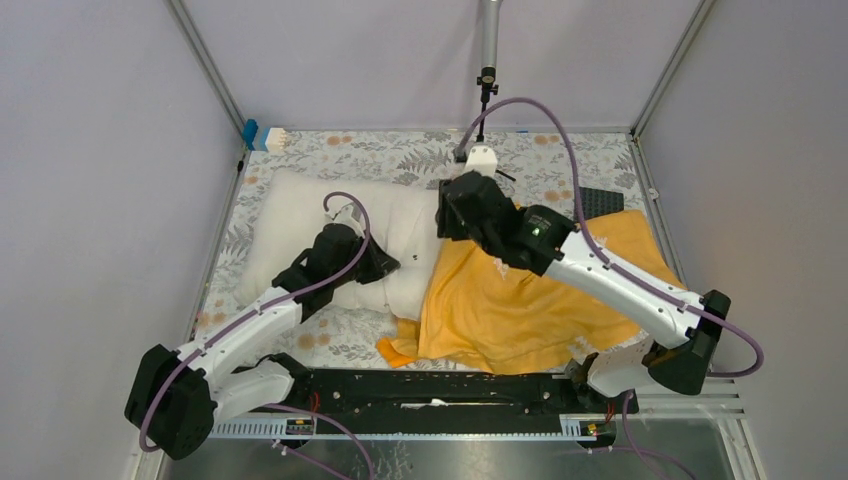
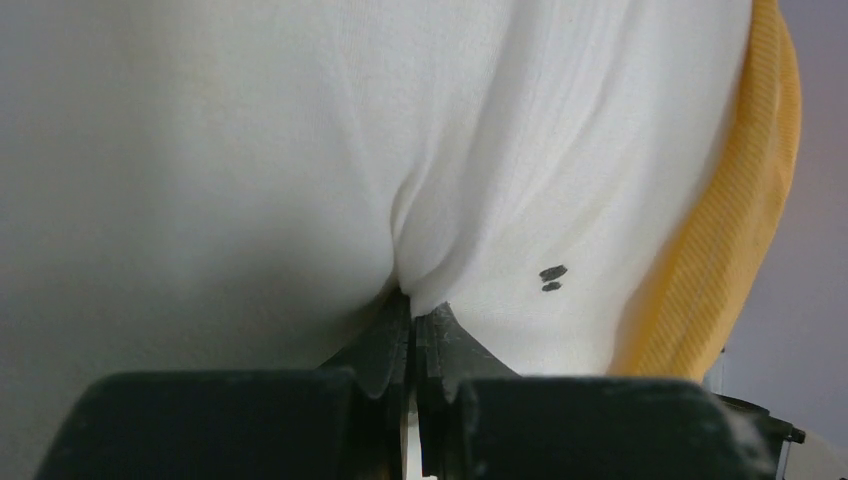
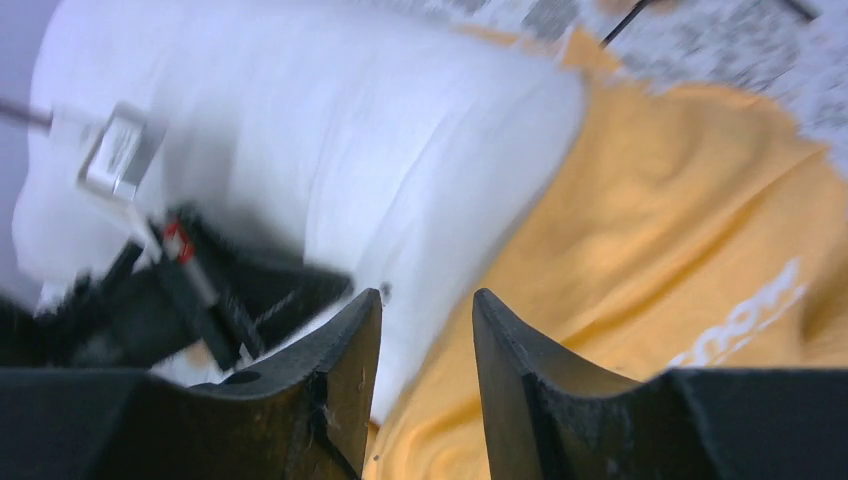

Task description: Put the pillow into the pillowcase

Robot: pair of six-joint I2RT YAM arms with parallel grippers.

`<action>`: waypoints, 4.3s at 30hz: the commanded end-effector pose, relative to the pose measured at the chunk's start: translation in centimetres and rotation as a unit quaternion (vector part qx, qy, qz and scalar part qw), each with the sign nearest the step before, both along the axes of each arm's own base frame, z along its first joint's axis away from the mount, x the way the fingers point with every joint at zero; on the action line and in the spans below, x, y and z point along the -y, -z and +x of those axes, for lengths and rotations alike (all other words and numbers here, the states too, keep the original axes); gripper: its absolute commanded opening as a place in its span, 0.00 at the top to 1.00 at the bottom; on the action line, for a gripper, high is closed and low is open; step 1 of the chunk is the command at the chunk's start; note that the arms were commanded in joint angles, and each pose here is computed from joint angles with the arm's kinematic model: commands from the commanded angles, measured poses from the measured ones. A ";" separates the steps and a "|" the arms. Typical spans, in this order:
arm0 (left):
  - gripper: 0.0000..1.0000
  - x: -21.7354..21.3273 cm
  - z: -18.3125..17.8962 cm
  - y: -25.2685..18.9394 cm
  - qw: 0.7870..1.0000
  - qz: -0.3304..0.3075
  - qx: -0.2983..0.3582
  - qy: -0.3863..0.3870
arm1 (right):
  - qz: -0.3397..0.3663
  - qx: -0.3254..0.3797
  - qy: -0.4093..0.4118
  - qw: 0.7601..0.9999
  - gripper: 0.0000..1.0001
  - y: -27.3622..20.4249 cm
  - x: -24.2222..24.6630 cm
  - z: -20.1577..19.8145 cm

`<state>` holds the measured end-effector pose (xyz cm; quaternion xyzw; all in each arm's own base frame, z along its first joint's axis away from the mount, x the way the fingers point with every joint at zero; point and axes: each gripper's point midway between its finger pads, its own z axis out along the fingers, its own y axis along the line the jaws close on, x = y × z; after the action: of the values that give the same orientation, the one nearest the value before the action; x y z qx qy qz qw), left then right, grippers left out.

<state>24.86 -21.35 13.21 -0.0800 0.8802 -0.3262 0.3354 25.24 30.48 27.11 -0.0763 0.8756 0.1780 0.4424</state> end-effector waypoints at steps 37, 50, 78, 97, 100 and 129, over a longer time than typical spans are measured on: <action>1.00 3.2 -6.1 6.2 0.992 0.023 -0.056 0.115 | -0.068 0.035 0.021 0.997 1.00 -3.1 -7.9 10.1; 1.00 7.3 -1.7 -1.8 0.992 -0.108 -0.025 0.064 | -0.058 0.028 0.043 0.997 0.68 -0.3 -3.4 9.5; 1.00 8.9 2.8 -3.1 0.991 -0.128 -0.025 0.030 | -0.078 -0.031 0.147 0.986 0.23 15.2 8.5 -7.6; 1.00 9.5 3.9 -3.5 0.991 -0.129 -0.017 0.009 | -0.005 -0.007 -0.094 0.996 1.00 11.1 -5.6 -12.5; 1.00 9.6 2.9 -1.8 0.991 -0.128 -0.034 0.017 | 0.007 -0.036 -0.082 0.996 1.00 13.5 -4.0 -11.7; 0.01 -2.6 14.3 -13.7 0.985 0.107 0.118 -0.061 | 0.004 0.029 0.104 0.994 0.01 -0.8 6.8 7.5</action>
<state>35.58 -19.20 27.11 -0.0925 0.8471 -0.2421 0.4640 29.88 24.70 27.31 0.0181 0.8645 0.1631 0.4751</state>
